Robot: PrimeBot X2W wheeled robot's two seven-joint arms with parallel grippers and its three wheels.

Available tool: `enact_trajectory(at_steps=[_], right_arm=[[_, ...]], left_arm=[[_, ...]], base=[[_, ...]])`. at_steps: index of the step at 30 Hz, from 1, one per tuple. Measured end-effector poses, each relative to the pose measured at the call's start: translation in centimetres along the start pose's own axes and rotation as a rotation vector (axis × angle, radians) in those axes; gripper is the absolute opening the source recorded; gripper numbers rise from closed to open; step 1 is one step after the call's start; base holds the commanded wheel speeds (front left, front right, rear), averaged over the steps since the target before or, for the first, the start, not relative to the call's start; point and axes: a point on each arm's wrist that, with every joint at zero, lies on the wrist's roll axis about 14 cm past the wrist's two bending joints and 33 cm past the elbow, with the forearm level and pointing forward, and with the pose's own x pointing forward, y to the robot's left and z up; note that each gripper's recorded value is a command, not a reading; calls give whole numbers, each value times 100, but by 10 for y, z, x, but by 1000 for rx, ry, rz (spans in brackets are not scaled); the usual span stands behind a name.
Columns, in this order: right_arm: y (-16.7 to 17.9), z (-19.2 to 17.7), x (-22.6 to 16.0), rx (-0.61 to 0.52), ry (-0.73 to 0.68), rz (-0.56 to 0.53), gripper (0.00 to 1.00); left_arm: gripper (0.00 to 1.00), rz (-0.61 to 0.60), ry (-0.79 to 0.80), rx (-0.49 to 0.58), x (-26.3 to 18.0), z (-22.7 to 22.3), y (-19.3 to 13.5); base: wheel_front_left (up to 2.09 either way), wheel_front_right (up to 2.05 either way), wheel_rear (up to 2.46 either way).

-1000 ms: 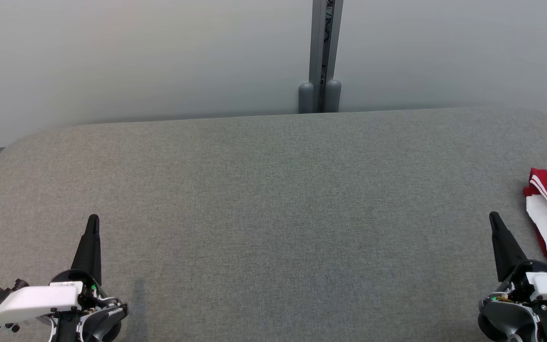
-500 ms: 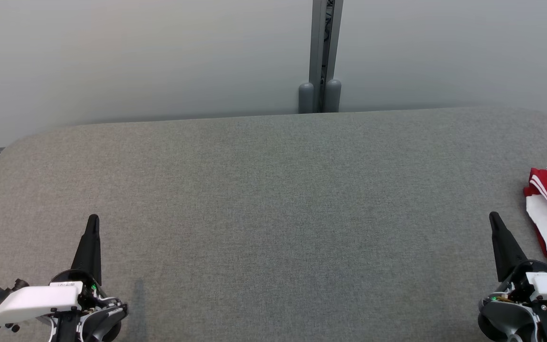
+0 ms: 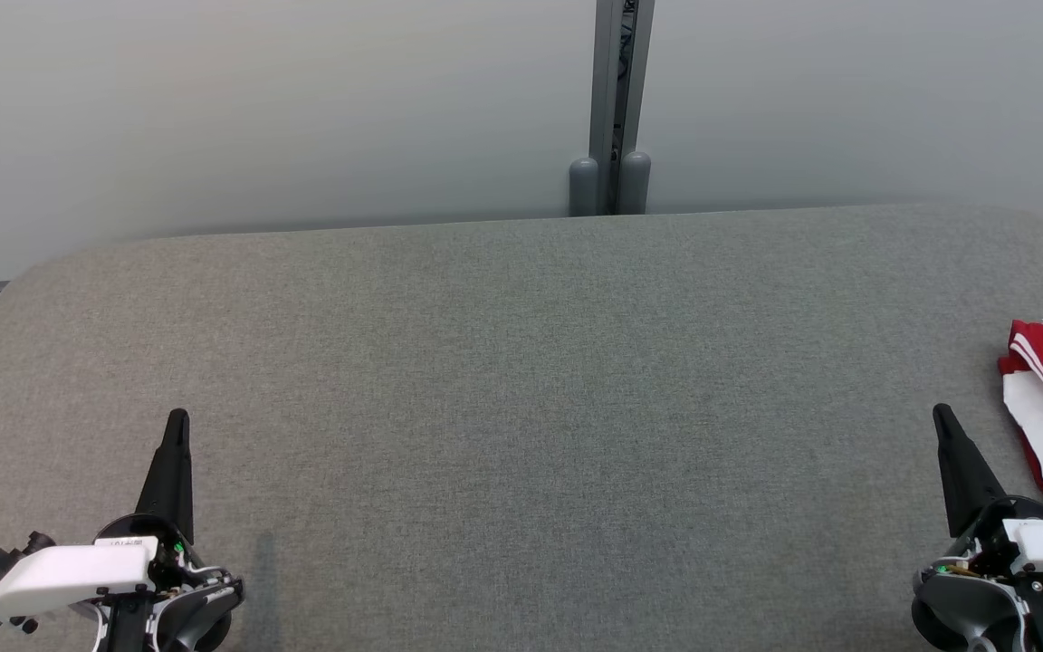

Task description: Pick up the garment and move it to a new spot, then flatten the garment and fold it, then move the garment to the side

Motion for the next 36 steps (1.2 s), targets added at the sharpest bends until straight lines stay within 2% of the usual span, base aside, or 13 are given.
enact_trajectory(at_steps=[36], right_arm=[[0, 0, 0, 0, 0, 0, 0]], left_arm=[[0, 0, 0, 0, 0, 0, 0]], base=[[0, 0, 0]])
